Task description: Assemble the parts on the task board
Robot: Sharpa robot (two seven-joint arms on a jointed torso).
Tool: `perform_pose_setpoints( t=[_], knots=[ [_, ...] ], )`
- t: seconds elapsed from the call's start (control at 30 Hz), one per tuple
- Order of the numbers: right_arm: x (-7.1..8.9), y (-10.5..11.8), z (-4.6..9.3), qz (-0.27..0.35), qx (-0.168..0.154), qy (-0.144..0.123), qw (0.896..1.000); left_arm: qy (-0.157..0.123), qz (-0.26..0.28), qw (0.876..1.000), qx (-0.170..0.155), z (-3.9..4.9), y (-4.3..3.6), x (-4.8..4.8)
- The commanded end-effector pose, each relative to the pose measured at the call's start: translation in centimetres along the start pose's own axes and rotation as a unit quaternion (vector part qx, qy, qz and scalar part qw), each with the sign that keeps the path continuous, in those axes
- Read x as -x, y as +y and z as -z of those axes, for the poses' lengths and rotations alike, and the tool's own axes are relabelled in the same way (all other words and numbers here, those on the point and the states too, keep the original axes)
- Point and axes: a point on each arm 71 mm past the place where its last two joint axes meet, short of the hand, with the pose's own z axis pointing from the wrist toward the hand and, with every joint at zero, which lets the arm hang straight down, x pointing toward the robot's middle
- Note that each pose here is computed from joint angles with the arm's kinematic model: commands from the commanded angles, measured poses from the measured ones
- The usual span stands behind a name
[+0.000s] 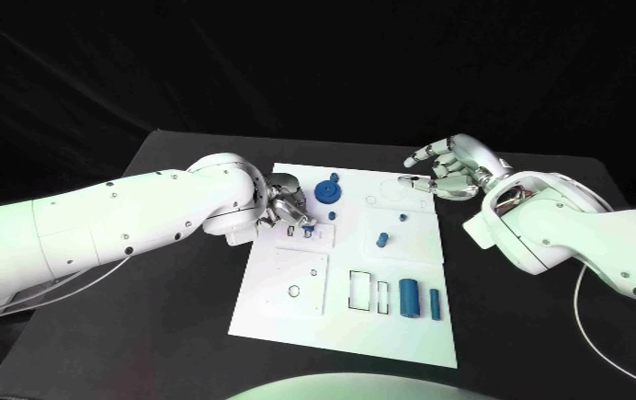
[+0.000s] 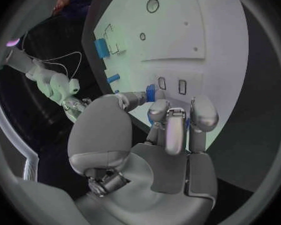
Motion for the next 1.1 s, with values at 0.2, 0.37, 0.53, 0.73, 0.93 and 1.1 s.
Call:
perform_pose_setpoints(
  t=[0.2,0.37,0.53,0.73,0.93,1.1],
  knots=[
    [0.0,0.1,0.0,0.003,0.006,0.0,1.0,-0.015,-0.014,1.0,0.003,-0.36,0.33,-0.53],
    [0.1,0.1,0.0,0.003,0.007,-0.002,1.0,-0.018,-0.019,1.0,0.007,-0.5,0.5,-0.66],
    [0.1,0.1,0.0,0.002,0.008,-0.003,1.0,-0.018,-0.022,1.0,0.008,-0.56,0.5,-0.73],
    [0.1,0.1,0.0,0.0,0.009,-0.005,1.0,-0.012,-0.029,0.999,0.008,-0.56,0.39,-0.91],
    [0.1,0.1,0.0,0.0,0.01,-0.006,1.0,-0.002,-0.037,0.999,0.008,-0.49,0.32,-1.12],
    [0.1,0.1,0.0,0.0,0.01,-0.006,1.0,0.001,-0.041,0.999,0.008,-0.47,0.33,-1.17]
  ],
)
